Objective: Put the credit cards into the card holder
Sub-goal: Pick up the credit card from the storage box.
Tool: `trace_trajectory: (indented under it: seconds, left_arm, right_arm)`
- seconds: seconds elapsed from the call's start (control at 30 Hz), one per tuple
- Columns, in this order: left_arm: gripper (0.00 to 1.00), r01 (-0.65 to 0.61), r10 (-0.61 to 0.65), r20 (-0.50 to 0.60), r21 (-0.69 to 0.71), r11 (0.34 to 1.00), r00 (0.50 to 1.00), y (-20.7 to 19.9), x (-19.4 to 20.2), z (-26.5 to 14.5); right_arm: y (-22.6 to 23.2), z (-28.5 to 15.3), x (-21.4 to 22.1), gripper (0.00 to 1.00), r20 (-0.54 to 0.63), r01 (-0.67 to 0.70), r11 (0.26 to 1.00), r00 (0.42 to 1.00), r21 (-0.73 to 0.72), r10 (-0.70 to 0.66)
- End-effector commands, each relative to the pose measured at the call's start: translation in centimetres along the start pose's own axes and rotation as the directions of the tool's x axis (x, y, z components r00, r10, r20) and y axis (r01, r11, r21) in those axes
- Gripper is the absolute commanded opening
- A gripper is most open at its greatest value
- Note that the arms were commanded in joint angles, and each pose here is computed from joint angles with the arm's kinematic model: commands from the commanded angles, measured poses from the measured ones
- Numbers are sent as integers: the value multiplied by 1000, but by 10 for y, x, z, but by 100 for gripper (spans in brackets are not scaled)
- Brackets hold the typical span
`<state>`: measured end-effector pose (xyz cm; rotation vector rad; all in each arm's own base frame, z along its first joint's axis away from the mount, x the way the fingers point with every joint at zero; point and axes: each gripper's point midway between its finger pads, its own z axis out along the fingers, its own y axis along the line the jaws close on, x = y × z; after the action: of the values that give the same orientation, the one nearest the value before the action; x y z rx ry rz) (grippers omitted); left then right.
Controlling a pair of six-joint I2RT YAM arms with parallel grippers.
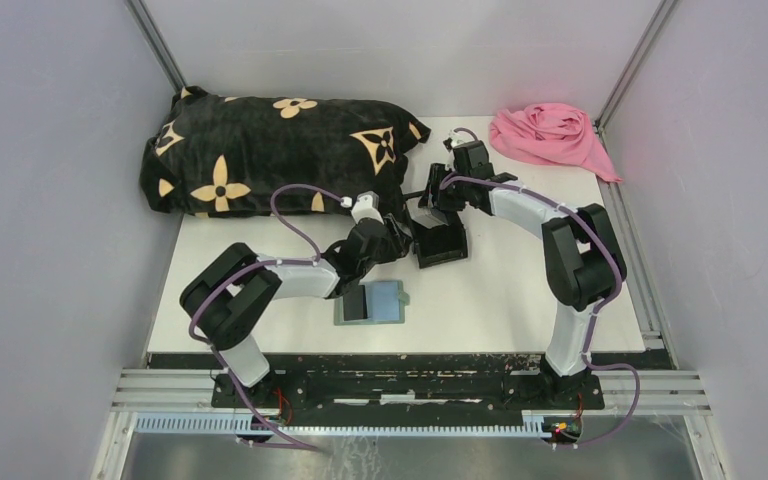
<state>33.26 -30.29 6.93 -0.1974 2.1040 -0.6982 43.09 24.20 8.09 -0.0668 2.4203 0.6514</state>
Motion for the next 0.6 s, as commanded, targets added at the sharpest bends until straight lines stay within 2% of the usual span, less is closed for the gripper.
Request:
trace_trajectory:
  seconds: [0.0,0.4,0.57]
  left_arm:
    - [52,-25,21,43,112,993,999,-33,-21,11]
    - [50,-46,46,6,110,993,999,-34,-11,26]
    - [50,-48,47,11,93,994,999,-31,-14,28]
  right_arm:
    - [19,-1,-3,51,7,-45,994,999,-97,45]
    - [38,-26,-12,48,33,-49,989,998,-142,54]
    - [44,-34,-11,44,34,-32,989,999,-143,37]
